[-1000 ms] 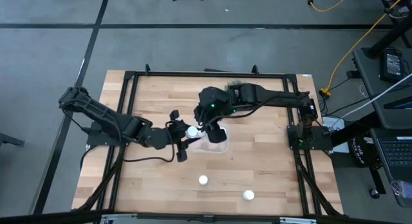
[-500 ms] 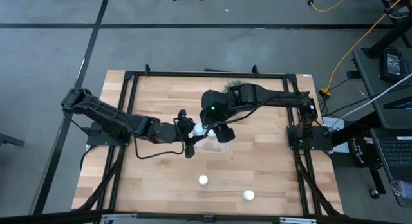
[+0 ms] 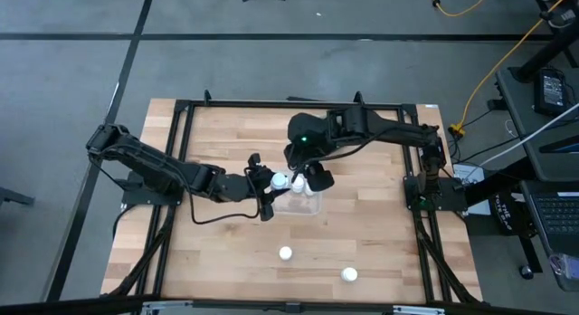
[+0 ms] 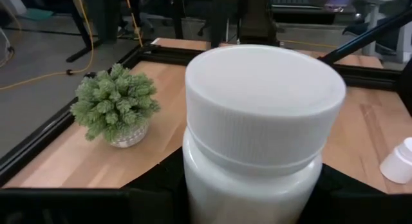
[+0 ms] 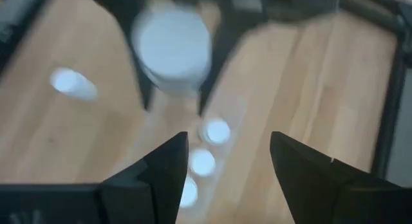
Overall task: Pick and place pill bottles into a basket
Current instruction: Adjust the white pill bottle in the bin
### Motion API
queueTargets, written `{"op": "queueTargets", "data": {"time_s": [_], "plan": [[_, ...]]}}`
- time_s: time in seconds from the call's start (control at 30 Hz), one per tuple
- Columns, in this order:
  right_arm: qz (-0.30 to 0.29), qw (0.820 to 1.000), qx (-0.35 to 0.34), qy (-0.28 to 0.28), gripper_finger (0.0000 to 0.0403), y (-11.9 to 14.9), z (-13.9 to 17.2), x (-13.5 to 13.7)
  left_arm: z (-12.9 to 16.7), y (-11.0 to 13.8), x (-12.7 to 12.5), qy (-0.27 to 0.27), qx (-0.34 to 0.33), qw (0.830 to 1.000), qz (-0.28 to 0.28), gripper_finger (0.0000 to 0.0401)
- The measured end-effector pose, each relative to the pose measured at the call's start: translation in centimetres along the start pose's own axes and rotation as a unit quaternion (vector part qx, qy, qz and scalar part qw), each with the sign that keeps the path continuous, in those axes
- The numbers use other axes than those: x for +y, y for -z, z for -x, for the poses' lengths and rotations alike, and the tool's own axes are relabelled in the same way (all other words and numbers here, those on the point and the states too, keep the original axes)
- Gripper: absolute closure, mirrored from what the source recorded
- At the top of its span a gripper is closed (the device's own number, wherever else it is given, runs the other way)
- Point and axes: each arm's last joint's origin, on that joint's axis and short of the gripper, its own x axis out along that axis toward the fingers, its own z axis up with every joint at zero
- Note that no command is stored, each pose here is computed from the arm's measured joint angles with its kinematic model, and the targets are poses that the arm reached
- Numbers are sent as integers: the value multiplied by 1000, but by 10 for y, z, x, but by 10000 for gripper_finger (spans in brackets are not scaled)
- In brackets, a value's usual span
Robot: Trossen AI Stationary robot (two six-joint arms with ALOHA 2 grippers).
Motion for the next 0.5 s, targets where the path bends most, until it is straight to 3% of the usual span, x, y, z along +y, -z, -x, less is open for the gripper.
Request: {"op": "queueTargets", "data": {"time_s": [0.13,0.5], "plan": [[3,999,-40,-22,183,-7,10,1,-1,-1,2,2,1,1000,-1,241],[4,997,-71,-29,182,-18,10,16,-9,-6,13,19,-5,1000,-5,241]]}}
